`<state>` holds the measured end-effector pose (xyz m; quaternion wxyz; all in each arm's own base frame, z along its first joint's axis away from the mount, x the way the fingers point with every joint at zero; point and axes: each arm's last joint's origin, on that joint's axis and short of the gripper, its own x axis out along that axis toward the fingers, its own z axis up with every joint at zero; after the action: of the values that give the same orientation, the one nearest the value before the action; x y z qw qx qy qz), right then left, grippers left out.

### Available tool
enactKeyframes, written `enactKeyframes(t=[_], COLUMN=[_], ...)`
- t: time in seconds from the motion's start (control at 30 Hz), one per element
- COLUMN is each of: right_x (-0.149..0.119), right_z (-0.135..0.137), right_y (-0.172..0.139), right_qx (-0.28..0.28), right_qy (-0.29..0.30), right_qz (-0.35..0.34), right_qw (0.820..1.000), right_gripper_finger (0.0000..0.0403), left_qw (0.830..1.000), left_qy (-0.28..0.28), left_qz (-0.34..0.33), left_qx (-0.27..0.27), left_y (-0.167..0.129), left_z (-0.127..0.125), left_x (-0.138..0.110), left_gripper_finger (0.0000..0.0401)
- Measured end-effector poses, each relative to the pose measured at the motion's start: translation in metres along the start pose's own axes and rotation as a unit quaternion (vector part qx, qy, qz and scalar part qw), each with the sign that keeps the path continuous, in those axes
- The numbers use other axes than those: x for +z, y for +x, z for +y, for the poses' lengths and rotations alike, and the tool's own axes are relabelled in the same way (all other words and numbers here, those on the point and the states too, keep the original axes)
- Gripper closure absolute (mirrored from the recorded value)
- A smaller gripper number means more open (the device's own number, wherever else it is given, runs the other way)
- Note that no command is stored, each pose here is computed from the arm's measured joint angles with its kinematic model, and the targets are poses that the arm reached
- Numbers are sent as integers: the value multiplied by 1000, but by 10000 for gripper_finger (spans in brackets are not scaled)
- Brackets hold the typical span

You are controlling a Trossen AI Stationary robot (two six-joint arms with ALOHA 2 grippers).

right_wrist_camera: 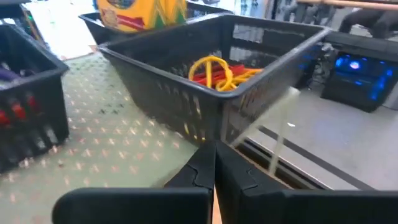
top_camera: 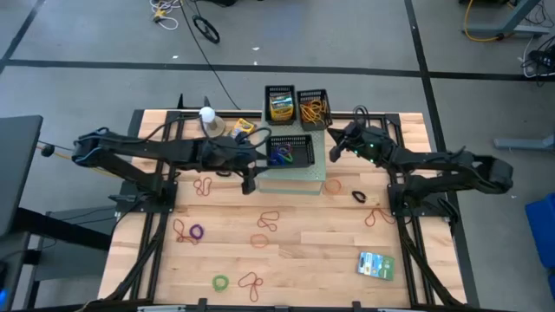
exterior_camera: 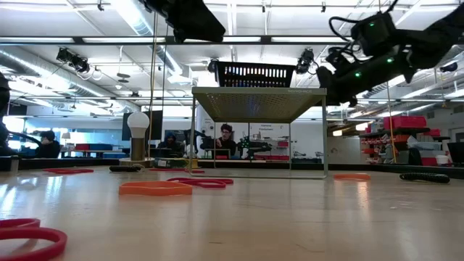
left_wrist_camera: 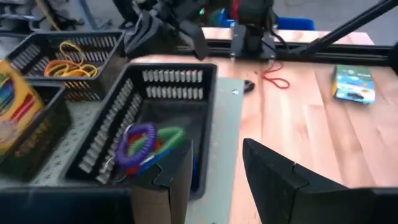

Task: Pick & Place Office Desk Supplies
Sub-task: Adjust the black bins on the shelf

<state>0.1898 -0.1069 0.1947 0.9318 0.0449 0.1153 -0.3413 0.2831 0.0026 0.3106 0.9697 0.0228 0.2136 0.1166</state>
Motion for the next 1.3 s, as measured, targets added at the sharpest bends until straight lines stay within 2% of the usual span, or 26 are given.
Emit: enactKeyframes(t=[0.17, 0.43, 0.63, 0.77, 0.9, 0.97, 1.13, 1.3], right_x=[2, 4, 9, 9, 7, 8, 10, 5], right_z=[6, 8, 9, 5, -1, -4, -4, -1], right_y=[7, 6, 0, -12, -18, -17, -8, 0], right_qx=[36, 55, 68, 45, -26, -44, -39, -19], right_qy=[0, 5, -2, -11, -21, -20, -18, -20], right_qz=[-14, -26, -35, -4, 18, 12, -16, -10], right_qw=[999, 998, 997, 999, 999, 999, 999, 1000], right_gripper_finger=[396, 396, 396, 396, 396, 396, 396, 396], left_qw=[1000, 999, 1000, 1000, 1000, 1000, 1000, 1000], left_qy=[0, 2, -1, 9, 9, 8, 6, -1], left_qz=[2, 19, 18, 16, 15, 13, 10, 10], left_qx=[15, 33, -7, -7, -5, -4, -3, -2], left_y=[-7, -4, -5, -6, -6, -6, -6, -6], left_z=[2, 3, -5, -10, -11, -11, -11, -10], left_x=[-10, -24, -26, -26, -25, -25, -24, -24], left_gripper_finger=[253, 253, 253, 256, 264, 266, 266, 266])
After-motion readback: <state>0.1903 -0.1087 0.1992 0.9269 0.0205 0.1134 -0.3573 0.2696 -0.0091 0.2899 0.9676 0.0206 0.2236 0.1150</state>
